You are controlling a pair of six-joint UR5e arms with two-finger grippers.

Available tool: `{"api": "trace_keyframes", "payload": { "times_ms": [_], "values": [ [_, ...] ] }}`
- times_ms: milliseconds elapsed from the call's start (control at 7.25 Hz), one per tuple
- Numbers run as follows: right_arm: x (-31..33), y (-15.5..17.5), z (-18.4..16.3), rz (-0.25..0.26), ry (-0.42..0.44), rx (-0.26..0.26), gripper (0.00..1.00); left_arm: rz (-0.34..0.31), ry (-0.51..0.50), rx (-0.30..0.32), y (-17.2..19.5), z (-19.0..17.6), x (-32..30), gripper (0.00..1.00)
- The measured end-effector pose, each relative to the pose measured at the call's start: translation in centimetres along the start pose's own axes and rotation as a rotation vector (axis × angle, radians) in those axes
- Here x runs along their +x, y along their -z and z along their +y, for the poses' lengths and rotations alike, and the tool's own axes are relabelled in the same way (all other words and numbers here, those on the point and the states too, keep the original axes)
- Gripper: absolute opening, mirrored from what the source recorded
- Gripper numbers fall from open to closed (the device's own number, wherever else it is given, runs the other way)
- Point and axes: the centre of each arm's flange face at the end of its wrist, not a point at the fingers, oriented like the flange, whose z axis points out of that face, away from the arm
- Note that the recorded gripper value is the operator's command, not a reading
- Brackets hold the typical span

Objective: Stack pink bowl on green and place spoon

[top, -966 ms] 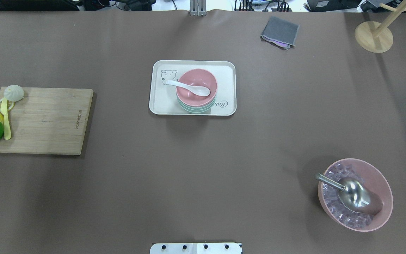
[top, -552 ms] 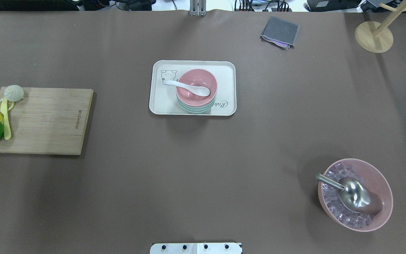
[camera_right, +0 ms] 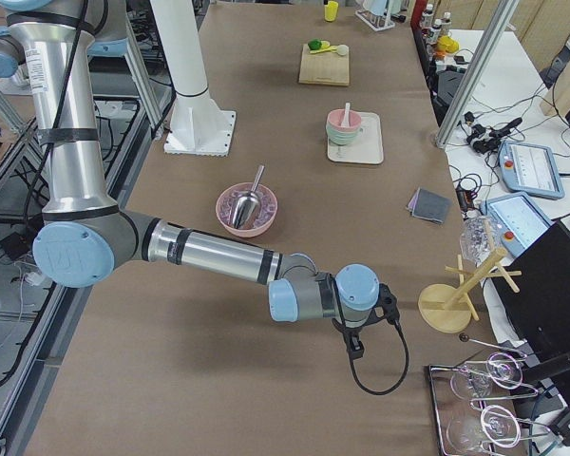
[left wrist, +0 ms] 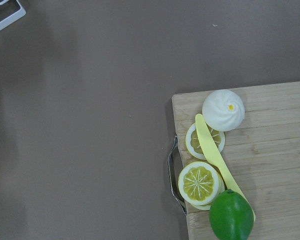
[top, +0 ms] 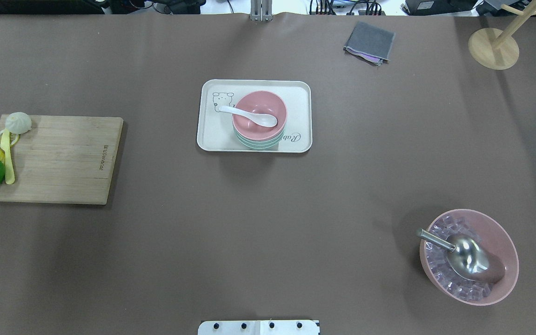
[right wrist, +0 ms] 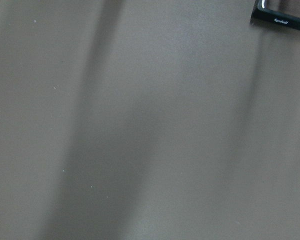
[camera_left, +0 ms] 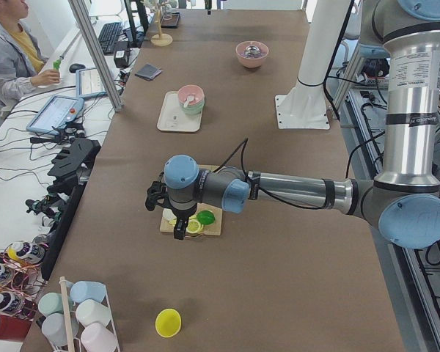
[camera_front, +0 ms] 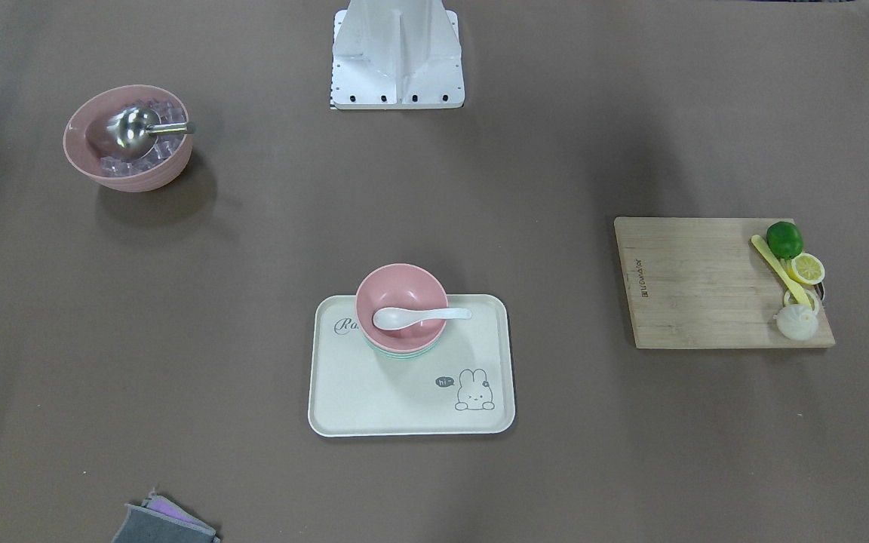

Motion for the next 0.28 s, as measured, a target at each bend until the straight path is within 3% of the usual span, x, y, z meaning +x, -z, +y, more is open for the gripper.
{"api": "trace_keyframes", "payload": {
  "times_ms": [276],
  "values": [
    [-0.05, 0.04, 0.08, 0.000, 0.000, 0.000, 1.00, 0.002, -0.005, -0.009, -0.24, -0.03, 0.57, 0.98]
  ]
}}
